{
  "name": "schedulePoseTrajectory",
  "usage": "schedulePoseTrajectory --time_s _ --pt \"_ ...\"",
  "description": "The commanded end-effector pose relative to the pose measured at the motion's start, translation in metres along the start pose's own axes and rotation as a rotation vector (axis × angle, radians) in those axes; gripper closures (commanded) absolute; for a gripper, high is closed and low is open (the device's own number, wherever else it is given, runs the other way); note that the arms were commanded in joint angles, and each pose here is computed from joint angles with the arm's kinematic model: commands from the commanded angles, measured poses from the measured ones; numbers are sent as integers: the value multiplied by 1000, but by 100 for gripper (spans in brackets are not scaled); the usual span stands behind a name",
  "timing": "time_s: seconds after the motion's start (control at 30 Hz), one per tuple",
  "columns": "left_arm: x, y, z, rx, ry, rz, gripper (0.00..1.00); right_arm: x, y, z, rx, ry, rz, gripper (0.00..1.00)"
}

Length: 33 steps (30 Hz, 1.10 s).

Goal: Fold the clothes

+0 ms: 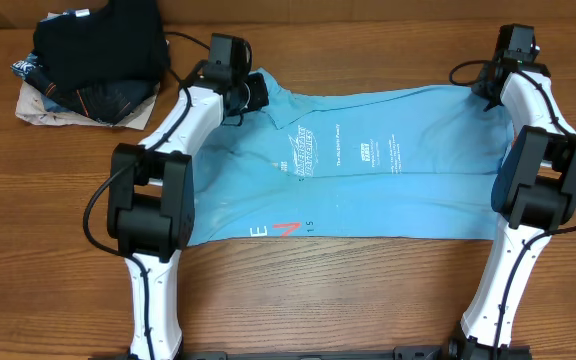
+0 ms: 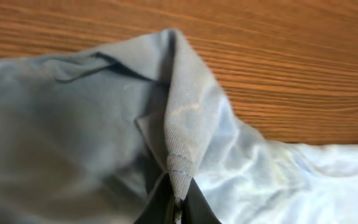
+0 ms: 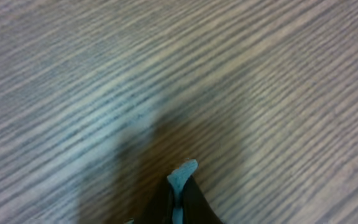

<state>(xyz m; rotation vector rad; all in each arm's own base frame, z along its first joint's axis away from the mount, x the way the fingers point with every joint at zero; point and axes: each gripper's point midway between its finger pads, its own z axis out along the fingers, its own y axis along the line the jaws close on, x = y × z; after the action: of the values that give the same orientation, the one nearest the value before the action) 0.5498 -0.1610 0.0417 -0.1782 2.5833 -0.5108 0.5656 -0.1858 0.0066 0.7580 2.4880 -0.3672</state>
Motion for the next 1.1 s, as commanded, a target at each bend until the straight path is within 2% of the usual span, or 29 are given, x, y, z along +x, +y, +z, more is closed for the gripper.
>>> schedulePoseTrajectory --time_s 0.0,0.33,0.53,0.73,1.07 --pt "-14 -23 -24 42 -39 52 96 -13 -6 -20 5 -22 14 96" --pt "-11 -26 -39 40 -17 48 96 -11 -10 -27 10 -5 8 96" --pt "-19 -33 -80 15 -42 50 96 -16 -13 -42 13 -7 75 96" --pt "-22 -21 -123 -99 -73 60 96 -23 -18 -64 10 -13 112 96" --pt "16 0 -136 -198 76 34 96 -3 -27 -70 49 69 101 96"
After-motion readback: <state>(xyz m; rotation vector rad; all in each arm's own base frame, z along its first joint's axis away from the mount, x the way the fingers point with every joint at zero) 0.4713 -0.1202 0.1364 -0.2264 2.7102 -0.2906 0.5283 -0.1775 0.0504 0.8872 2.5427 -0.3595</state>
